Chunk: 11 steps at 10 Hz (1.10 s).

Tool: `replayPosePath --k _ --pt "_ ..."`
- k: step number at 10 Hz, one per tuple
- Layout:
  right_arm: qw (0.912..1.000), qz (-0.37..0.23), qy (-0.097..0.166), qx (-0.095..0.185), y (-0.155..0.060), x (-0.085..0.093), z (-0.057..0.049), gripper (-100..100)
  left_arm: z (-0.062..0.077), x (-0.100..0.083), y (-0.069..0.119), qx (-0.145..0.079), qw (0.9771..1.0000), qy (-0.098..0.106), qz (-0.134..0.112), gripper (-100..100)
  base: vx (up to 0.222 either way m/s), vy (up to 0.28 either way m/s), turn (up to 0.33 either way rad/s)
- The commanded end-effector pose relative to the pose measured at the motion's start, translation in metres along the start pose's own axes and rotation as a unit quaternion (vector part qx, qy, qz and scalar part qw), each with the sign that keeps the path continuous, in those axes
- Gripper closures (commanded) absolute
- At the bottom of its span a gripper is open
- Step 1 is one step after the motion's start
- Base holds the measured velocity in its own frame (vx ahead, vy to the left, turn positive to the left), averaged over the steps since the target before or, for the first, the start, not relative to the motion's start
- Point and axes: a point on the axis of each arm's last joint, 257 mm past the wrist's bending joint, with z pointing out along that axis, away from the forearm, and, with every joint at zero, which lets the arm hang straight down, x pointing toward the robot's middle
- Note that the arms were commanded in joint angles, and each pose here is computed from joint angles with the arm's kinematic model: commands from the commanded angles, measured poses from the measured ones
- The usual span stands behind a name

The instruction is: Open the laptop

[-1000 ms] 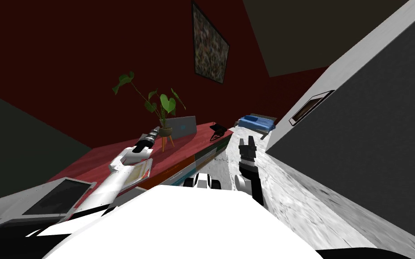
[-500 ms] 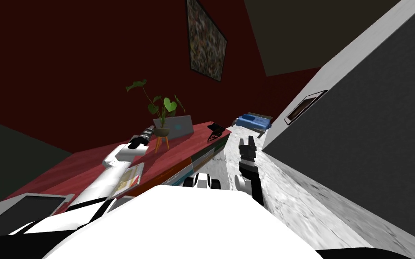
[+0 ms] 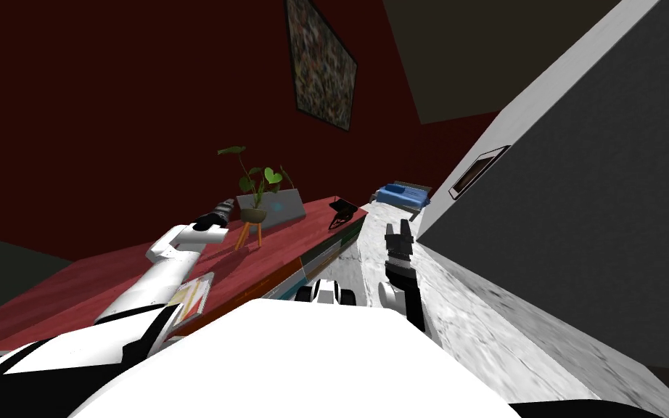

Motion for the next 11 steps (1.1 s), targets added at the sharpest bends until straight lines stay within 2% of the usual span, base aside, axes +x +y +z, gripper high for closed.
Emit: replayPosePath --k 1,4,5,6,11 --pt "1.0 0.0 0.0 0.0 0.0 0.0 0.0 0 0.008 -0.029 0.011 -0.028 0.9993 -0.023 -0.006 -100 0.052 -0.051 -0.078" --pt "1.0 0.0 0.0 0.0 0.0 0.0 0.0 0 0.016 -0.061 0.018 -0.053 0.9974 -0.046 -0.015 -100 0.048 -0.052 -0.067" --pt "1.0 0.0 0.0 0.0 0.0 0.0 0.0 0 0.015 -0.053 0.018 -0.047 0.9979 -0.041 -0.013 -100 0.018 -0.018 -0.009" --pt "1.0 0.0 0.0 0.0 0.0 0.0 0.0 0 0.016 -0.055 0.019 -0.049 0.9978 -0.042 -0.013 -100 0.0 0.0 0.0" --pt "1.0 0.0 0.0 0.0 0.0 0.0 0.0 0 0.014 -0.086 -0.008 -0.058 0.9967 -0.056 -0.014 -100 -0.03 0.011 -0.064"
